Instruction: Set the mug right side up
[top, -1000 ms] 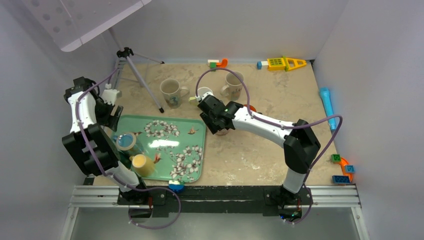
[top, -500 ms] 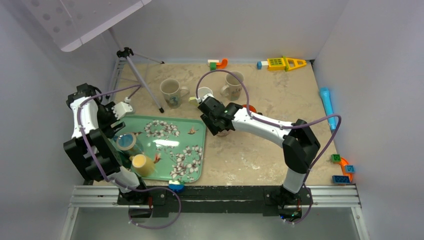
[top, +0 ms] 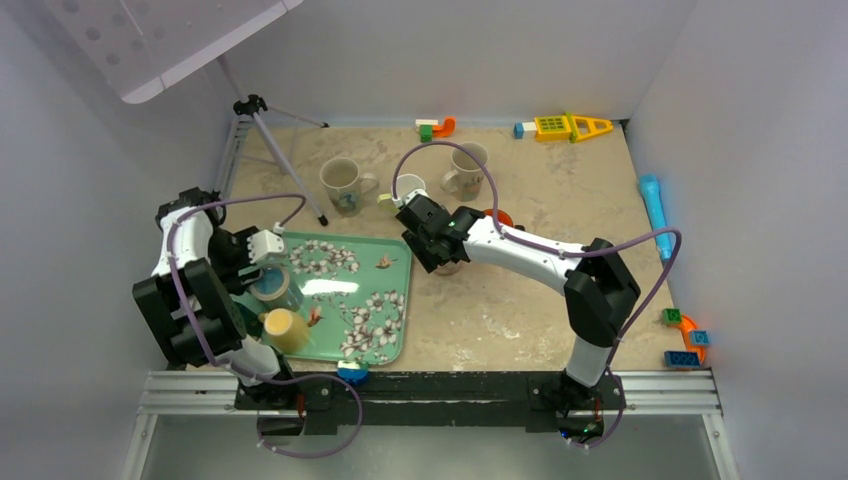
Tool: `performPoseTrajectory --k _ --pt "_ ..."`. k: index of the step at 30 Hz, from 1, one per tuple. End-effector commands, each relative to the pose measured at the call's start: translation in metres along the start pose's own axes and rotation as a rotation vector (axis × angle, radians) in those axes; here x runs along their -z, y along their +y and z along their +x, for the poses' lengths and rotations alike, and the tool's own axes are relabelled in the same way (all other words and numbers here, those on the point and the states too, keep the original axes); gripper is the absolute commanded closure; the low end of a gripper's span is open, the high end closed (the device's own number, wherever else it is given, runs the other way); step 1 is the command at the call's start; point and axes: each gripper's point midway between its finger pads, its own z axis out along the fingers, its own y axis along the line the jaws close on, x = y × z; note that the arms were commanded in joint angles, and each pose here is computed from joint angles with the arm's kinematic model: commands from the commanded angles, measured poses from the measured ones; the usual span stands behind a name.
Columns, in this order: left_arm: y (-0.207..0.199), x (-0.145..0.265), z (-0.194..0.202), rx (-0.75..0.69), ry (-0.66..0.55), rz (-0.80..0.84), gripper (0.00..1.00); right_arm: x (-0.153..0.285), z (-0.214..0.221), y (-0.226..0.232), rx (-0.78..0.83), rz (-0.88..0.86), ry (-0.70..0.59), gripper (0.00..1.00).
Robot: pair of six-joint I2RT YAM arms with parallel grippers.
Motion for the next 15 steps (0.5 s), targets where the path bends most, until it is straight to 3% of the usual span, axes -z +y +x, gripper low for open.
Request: performPoseTrajectory --k 1,15 --pt "-0.006 0.005 -0.055 -0.087 -0.18 -0.043 0.21 0.002 0.003 0.0 0.002 0.011 0.013 0.39" --pt "-0.053 -0.002 -0.152 -0.185 -0.332 0.048 0.22 -0.002 0.013 -0.001 -0.001 0.017 0.036 0.38"
